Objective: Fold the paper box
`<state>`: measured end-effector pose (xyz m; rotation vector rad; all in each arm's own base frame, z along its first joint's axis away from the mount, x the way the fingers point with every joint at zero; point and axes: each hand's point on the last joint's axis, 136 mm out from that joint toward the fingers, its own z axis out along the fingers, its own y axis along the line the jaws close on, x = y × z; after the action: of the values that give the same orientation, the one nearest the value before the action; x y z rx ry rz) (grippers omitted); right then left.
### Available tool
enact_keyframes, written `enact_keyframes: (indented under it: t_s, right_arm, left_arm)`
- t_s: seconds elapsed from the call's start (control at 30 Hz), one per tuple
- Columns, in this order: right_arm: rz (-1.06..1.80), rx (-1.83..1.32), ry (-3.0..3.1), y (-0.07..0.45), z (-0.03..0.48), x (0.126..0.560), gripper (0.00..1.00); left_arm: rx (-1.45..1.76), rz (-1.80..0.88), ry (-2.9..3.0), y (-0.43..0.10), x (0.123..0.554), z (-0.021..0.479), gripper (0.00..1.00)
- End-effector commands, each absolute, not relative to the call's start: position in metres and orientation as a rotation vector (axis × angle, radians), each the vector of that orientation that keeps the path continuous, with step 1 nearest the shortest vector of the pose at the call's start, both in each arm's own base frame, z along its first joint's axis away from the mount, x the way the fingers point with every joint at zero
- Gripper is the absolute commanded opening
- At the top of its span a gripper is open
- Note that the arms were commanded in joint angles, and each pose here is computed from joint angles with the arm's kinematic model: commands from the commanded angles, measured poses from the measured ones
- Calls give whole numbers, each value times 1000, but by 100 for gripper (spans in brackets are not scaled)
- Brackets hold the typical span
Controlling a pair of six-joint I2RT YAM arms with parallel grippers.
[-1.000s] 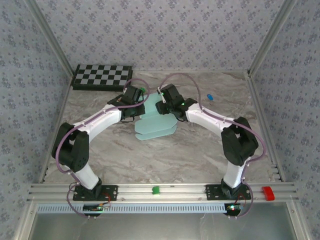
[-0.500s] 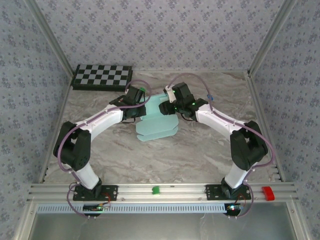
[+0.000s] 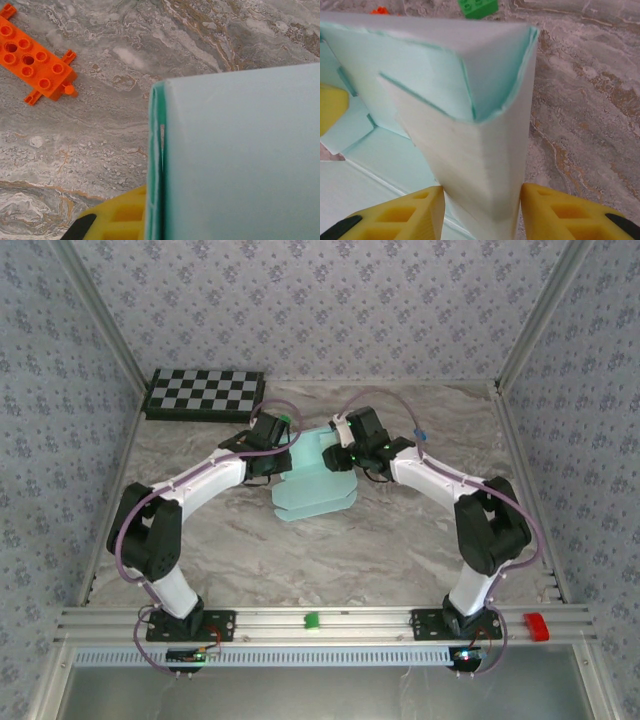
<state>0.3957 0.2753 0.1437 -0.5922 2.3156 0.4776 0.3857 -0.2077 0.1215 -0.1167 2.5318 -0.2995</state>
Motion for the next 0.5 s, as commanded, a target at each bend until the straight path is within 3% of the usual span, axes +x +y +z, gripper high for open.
enact_keyframes:
  t_s: [0.0,0.47]
  right_arm:
    - [448,-594,2343,271,133,398,45]
    - [350,-555,2373,262,121,412,38]
  left_arm:
    - [-109,-325,2502,-213,390,139,0]
    - [-105,-333,2500,-215,390,139,0]
